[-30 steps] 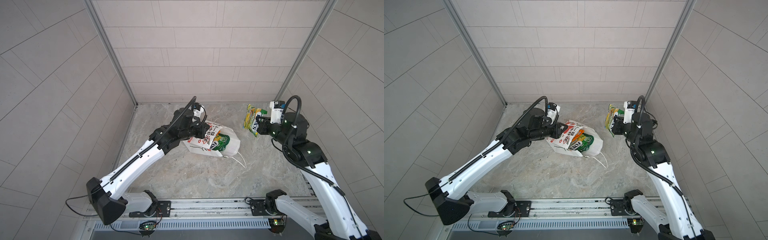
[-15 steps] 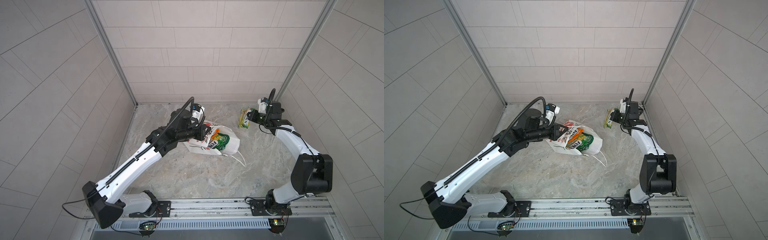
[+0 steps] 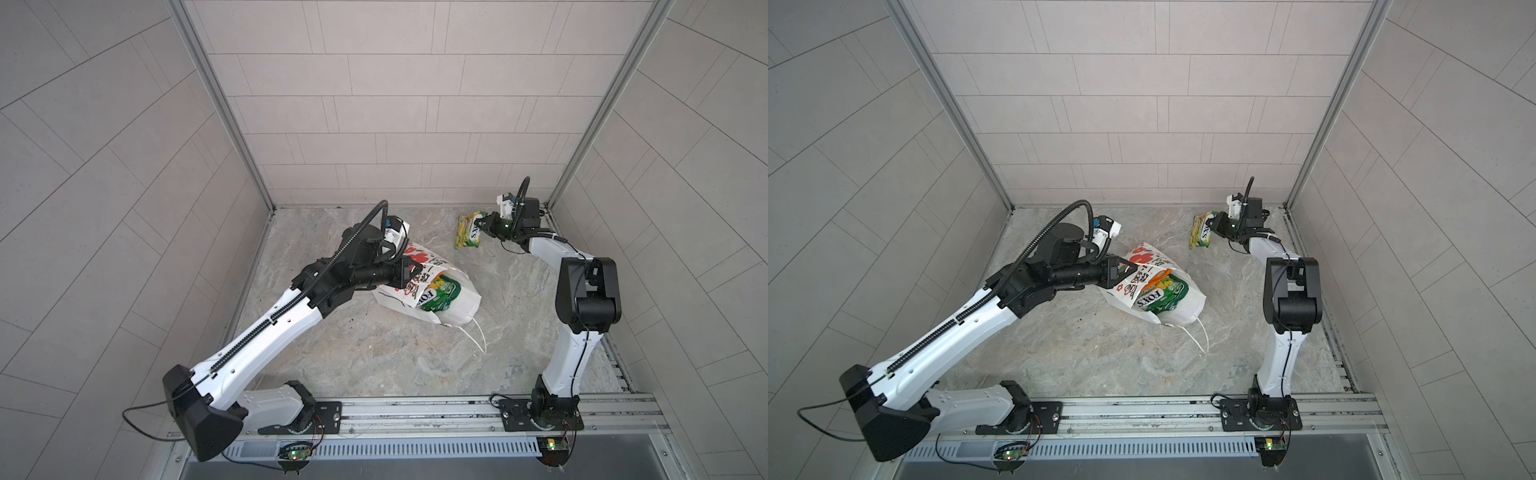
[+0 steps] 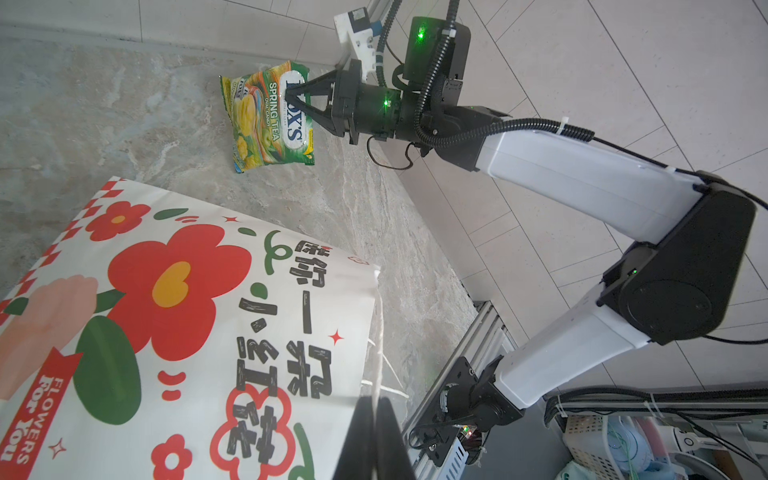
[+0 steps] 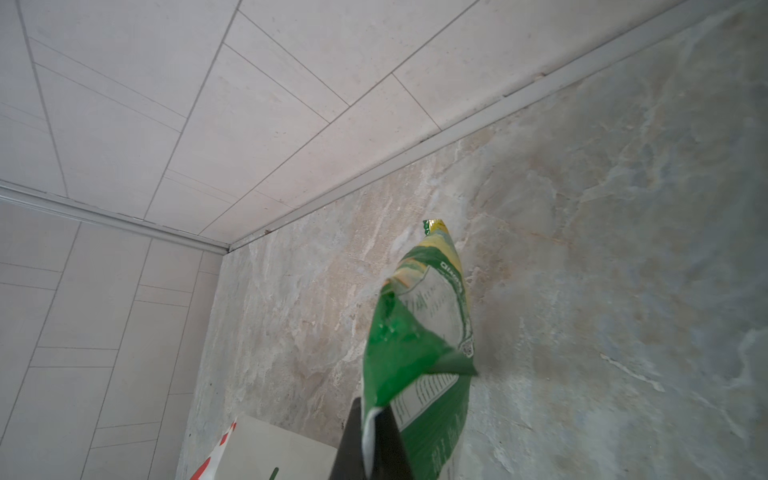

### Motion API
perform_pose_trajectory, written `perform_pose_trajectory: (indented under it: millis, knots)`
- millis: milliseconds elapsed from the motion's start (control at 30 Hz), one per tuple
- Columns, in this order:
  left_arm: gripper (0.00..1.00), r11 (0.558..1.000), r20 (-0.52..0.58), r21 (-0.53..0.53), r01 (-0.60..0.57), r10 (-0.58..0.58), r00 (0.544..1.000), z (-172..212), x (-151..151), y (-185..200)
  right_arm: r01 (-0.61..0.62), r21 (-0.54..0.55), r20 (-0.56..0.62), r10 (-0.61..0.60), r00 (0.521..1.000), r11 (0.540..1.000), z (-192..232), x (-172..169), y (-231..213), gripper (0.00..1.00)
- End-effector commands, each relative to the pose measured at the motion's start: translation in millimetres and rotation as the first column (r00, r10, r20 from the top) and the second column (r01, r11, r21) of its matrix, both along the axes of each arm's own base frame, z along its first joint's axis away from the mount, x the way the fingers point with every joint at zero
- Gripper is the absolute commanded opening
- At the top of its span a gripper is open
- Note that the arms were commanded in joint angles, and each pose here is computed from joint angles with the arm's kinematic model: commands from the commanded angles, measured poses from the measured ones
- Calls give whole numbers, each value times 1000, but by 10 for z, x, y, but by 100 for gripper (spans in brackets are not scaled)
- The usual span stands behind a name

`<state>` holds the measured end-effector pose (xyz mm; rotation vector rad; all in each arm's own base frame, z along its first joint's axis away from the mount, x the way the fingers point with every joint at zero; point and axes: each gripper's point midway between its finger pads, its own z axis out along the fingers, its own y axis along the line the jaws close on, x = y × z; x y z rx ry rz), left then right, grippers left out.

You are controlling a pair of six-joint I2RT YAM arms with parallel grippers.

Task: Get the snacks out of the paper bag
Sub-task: 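Open the right gripper to drop the packet on the table beyond the bag, then move the right gripper back to the bag opening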

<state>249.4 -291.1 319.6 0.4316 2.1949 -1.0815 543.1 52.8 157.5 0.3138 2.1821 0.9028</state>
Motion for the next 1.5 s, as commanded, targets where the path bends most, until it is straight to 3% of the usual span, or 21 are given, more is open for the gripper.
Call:
perform_pose_trajectory:
  millis: [0,233,300,400,600,733,900,1033,1467]
  knots:
    - [0,1000,9,-18,3,-3,1000,74,-80,48,20,-93,-37,-24,999,995,-122,-15,-211,0]
    - [0,1000,11,-14,-4,4,1000,60,-55,42,47,-306,-201,-113,973,951,-521,-159,-561,0]
    - [0,1000,10,-19,-2,2,1000,59,-50,28,46,-331,-232,-129,964,942,-585,-191,-605,8]
    - [0,1000,2,-27,4,-3,1000,41,-42,-1,56,-351,-242,-148,959,935,-613,-218,-645,11]
    - [0,999,2,-37,9,-9,1000,49,-39,-26,100,-395,-243,-209,947,913,-494,-309,-770,49]
    - [0,999,6,-34,4,-4,1000,45,-22,-24,136,-356,-227,-226,947,925,-240,-482,-767,55]
    - [0,999,2,-31,10,-10,1000,13,-23,-36,137,-260,-152,-180,972,956,205,-879,-555,56]
    - [0,999,10,-37,16,-16,1000,28,-30,-42,108,-125,-71,-118,991,986,517,-1279,-288,56]
    - [0,1000,22,-19,7,-6,1000,2,-19,-13,-52,84,150,39,988,995,990,-2507,372,54]
